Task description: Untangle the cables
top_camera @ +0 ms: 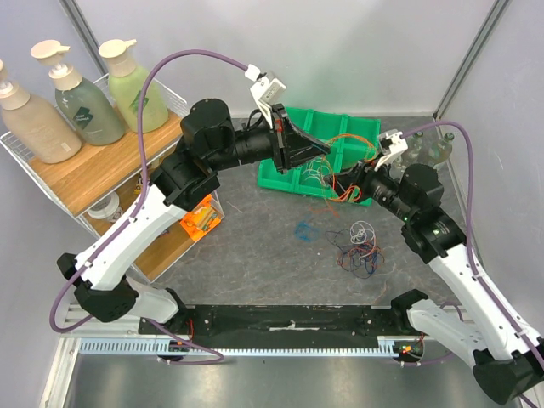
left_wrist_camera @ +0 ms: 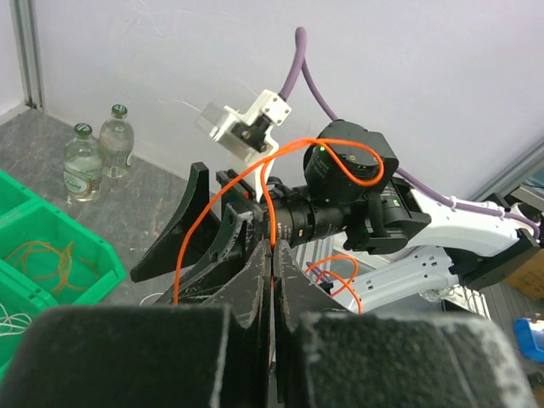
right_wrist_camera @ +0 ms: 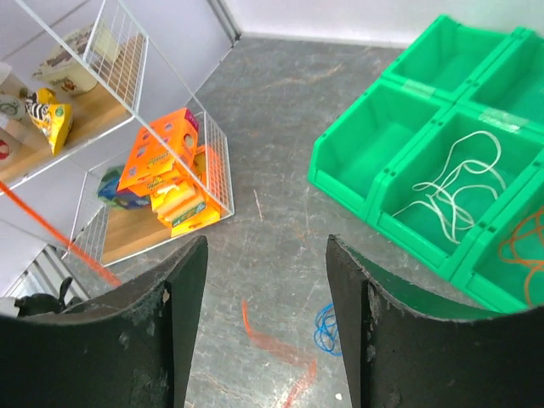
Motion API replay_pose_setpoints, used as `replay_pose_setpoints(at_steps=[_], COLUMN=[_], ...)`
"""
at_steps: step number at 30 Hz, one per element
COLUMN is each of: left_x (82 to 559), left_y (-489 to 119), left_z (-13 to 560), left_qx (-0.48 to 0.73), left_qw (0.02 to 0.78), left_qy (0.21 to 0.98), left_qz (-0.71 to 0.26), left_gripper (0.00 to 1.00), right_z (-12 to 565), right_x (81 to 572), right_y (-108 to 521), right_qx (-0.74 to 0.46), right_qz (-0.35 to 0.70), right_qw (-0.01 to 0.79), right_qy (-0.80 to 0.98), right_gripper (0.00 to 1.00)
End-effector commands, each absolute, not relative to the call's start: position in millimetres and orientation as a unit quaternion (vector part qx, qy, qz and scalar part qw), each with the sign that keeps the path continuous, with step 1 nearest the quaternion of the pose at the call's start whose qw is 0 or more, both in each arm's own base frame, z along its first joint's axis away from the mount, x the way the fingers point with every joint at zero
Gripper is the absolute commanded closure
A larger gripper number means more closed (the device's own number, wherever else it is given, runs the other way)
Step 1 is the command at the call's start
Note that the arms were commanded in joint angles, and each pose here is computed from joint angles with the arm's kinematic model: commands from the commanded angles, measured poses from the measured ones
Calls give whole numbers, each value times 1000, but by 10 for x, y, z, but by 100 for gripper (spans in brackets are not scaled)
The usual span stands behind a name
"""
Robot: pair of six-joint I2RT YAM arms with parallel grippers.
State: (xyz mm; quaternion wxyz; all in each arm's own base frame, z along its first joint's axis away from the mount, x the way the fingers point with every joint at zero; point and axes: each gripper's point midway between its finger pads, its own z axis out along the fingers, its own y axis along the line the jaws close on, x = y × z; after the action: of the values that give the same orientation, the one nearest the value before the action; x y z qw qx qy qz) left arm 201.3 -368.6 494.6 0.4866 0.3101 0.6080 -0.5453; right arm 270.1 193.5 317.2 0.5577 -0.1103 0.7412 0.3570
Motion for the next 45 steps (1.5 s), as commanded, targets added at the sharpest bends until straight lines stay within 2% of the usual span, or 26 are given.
replay_pose_setpoints(at_steps=[1, 5, 8, 12, 16, 20, 25, 29, 33, 42, 45], left_x=[1912, 2050, 2228, 2352, 2414, 2474, 2451, 2422, 2406, 2346, 2324], left_y=[-3683, -3651, -3579, -3508, -3522, -3491, -3531, -3555, -3547, -3564, -3574], left_z=[5141, 5061, 4913, 4716, 4395, 4198, 4066, 3990, 3943, 3825, 3809], left_qx=[319, 290, 258, 247, 265, 271, 284, 294, 301, 332, 352], left_qw=[483, 491, 502, 500, 484, 474, 455, 443, 437, 422, 417], left_qy=[583, 612, 649, 680, 706, 726, 733, 735, 737, 733, 730], left_qz=[-569, -548, -510, -476, -445, -418, -418, -422, -419, -417, -412], left_gripper=[98, 98, 98, 98, 98, 98, 98, 98, 98, 98, 98], right_z=[3777, 3643, 3680, 4029, 4413, 4555, 4426, 4248, 4053, 3813, 3740], right_x=[2719, 2813, 2700, 2570, 2657, 2752, 2705, 2701, 2658, 2446, 2445], right_y=[1734, 1194, 1051, 1114, 1272, 1408, 2013, 2189, 2213, 2124, 2019], right_qx=[-89, 2, -13, -32, -14, -1, -104, -131, -140, -160, -159], right_qz=[331, 207, 170, 190, 222, 245, 357, 387, 390, 381, 351], right_qw=[642, 641, 640, 623, 583, 554, 479, 440, 418, 405, 412], right_qy=[686, 739, 750, 758, 782, 795, 795, 800, 808, 816, 826], right_gripper=[35, 35, 34, 25, 26, 25, 22, 31, 39, 39, 36])
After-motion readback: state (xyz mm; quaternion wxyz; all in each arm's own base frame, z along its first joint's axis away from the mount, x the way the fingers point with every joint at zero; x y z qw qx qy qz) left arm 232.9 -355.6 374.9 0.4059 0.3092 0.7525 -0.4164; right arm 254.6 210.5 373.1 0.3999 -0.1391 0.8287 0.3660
